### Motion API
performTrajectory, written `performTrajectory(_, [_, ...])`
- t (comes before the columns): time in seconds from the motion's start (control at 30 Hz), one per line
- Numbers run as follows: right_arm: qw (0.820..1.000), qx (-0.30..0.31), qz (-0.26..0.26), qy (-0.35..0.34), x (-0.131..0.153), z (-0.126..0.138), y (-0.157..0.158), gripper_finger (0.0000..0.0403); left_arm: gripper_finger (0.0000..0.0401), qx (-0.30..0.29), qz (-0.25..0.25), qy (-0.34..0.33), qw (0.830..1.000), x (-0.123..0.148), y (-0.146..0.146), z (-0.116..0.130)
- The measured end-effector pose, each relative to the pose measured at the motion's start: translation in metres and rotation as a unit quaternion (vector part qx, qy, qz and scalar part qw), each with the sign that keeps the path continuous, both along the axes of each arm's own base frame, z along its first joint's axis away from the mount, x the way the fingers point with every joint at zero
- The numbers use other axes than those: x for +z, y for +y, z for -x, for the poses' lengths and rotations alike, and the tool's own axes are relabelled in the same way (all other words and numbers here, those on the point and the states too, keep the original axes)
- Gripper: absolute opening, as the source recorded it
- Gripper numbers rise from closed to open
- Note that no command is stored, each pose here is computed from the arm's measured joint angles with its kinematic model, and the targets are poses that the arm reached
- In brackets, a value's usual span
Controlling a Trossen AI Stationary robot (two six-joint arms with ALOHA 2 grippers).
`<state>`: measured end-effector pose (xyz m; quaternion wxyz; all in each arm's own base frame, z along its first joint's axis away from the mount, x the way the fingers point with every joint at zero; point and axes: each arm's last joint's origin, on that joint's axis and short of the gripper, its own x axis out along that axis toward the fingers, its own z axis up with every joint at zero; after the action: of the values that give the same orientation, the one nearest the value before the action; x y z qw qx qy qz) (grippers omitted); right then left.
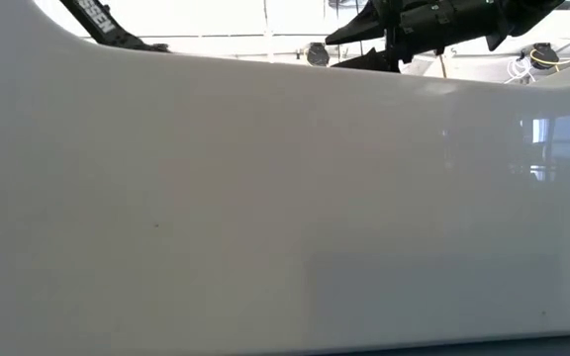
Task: Sort & place blocks by color
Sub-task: Put the violet block into the black bin
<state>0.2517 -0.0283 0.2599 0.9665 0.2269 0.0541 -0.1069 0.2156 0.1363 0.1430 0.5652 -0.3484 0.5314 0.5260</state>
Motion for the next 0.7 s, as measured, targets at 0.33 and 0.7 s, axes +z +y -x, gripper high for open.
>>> performTrajectory(0.33, [1.0, 0.0, 0.001, 0.0, 0.0, 0.0, 0.0, 0.0215, 0.0115, -0.014, -0.004, -0.01, 1.0, -0.004, 0.004, -0.004])
performTrajectory(0.7, [1.0, 0.0, 0.001, 0.003, 0.0, 0.0, 0.0, 0.0215, 0.0096, -0.046, 0.007, -0.073, 0.996, 0.014, -0.013, -0.011])
